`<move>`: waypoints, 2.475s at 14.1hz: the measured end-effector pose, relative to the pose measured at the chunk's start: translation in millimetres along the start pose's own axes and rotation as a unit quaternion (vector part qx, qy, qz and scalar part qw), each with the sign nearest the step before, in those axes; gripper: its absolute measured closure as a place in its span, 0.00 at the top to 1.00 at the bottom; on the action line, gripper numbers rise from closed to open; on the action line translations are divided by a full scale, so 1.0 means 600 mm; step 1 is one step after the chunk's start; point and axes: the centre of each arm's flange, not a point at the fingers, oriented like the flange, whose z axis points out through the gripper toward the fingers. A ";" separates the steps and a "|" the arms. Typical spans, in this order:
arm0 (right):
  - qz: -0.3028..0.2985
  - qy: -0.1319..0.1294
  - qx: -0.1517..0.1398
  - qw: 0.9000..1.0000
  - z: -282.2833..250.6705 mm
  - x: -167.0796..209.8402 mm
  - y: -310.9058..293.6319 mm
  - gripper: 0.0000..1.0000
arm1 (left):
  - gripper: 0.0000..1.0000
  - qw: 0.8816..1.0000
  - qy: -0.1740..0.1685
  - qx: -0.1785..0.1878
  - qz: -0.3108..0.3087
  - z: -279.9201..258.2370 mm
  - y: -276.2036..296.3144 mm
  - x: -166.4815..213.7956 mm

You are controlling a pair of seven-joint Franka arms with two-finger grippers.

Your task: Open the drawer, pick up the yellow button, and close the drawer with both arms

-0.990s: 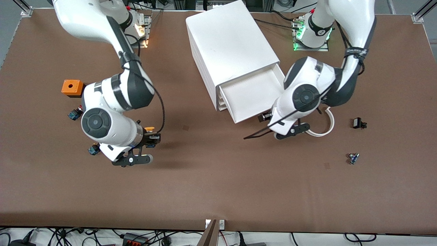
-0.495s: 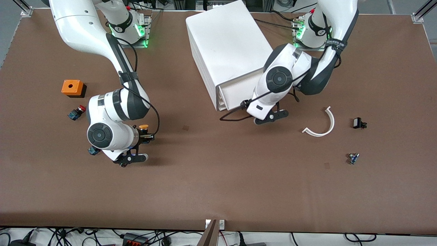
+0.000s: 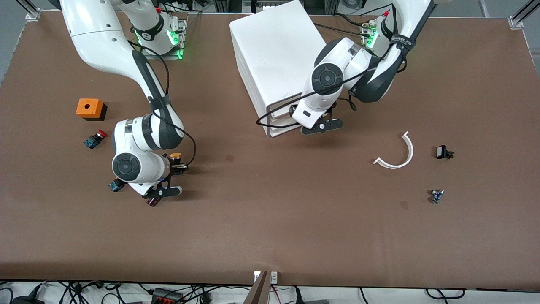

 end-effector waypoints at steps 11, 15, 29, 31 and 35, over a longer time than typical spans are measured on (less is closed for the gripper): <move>0.035 0.018 0.005 0.999 -0.238 -0.023 0.026 1.00 | 1.00 1.000 -0.005 -0.005 -0.021 -0.066 -0.039 0.035; 0.052 0.044 0.006 0.998 -0.357 -0.041 0.066 1.00 | 1.00 1.000 0.007 -0.027 -0.007 -0.186 -0.180 0.151; 0.145 0.137 0.033 0.979 -0.592 -0.162 0.329 1.00 | 1.00 0.981 0.125 -0.014 0.145 -0.454 -0.636 0.147; 0.135 0.142 0.040 0.980 -0.610 -0.186 0.363 1.00 | 1.00 0.977 0.153 -0.015 0.149 -0.463 -0.630 0.134; 0.111 0.137 0.035 0.984 -0.605 -0.210 0.411 1.00 | 1.00 0.977 0.144 -0.009 0.156 -0.453 -0.619 0.131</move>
